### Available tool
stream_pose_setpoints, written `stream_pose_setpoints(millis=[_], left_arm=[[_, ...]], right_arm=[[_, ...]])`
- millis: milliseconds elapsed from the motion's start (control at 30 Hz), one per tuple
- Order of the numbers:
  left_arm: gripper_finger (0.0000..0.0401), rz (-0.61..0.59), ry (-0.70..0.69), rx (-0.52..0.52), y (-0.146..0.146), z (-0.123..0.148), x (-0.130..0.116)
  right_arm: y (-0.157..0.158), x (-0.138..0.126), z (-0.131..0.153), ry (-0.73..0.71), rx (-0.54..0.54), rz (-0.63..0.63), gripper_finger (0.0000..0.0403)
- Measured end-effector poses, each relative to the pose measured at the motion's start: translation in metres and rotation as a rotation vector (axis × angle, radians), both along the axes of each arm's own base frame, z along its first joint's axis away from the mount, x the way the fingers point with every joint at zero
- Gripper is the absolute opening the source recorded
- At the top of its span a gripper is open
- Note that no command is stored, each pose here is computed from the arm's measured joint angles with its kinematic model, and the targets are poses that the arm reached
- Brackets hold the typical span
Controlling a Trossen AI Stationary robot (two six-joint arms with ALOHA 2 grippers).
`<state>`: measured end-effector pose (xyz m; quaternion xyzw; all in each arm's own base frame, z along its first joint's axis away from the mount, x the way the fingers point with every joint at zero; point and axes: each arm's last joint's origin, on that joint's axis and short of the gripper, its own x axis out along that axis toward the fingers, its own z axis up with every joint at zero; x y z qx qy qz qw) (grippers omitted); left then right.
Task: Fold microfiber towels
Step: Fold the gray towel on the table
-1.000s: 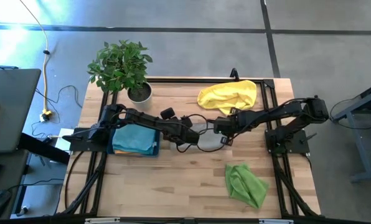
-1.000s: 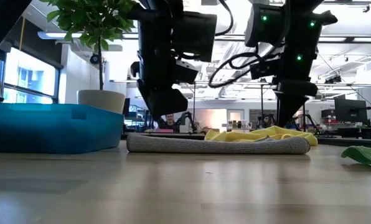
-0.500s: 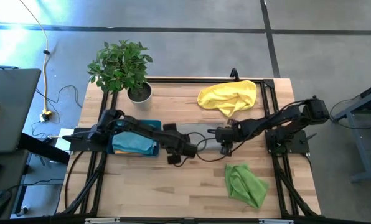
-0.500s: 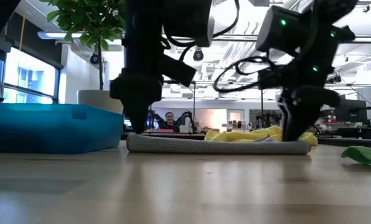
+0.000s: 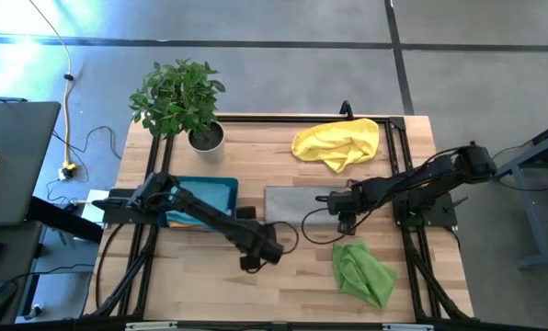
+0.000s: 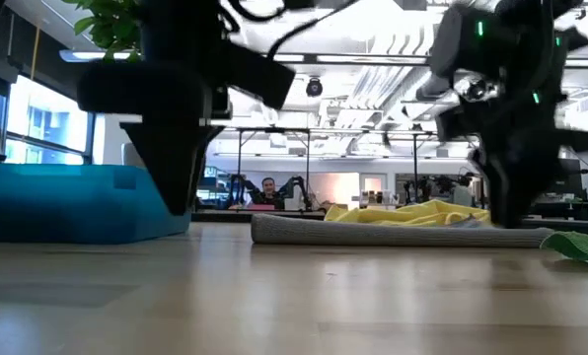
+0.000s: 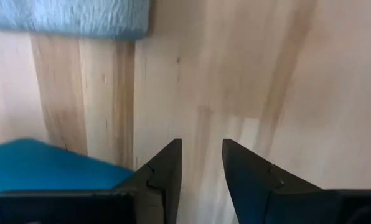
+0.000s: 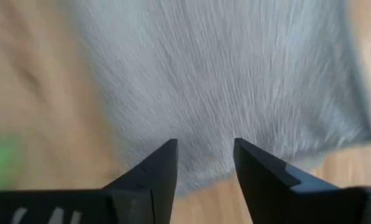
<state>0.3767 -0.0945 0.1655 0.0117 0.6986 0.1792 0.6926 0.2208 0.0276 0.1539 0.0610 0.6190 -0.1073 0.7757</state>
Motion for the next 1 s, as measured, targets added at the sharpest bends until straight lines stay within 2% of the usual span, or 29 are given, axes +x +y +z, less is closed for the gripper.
stream_pose_setpoints(millis=[133, 333, 400, 533, 700, 800, 1000], left_arm=[[0.0103, -0.026, -0.016, 0.050, 0.001, 0.002, 0.001], [0.0103, -0.022, -0.055, 0.221, 0.031, 0.003, 0.010], [0.0103, -0.047, -0.059, 0.235, 0.041, 0.003, 0.014], [0.0100, -0.124, -0.116, 0.162, 0.057, 0.002, 0.027], [0.0085, -0.206, -0.178, 0.100, 0.075, 0.003, 0.039], [0.0076, -0.199, -0.203, 0.057, 0.092, 0.000, 0.042], [0.0057, -0.141, -0.213, -0.023, 0.113, -0.028, 0.035]], right_arm=[[-0.001, -0.008, 0.017, -0.060, 0.022, -0.070, 0.0149], [0.007, -0.014, 0.029, -0.132, 0.018, -0.180, 0.0149], [0.011, -0.017, 0.029, -0.122, 0.018, -0.208, 0.0149], [0.020, -0.026, 0.027, -0.078, -0.004, -0.270, 0.0149], [0.031, -0.043, 0.026, -0.019, -0.101, -0.345, 0.0149], [0.039, -0.049, 0.026, -0.026, -0.124, -0.378, 0.0149], [0.053, -0.059, 0.011, -0.098, -0.099, -0.427, 0.0149]])
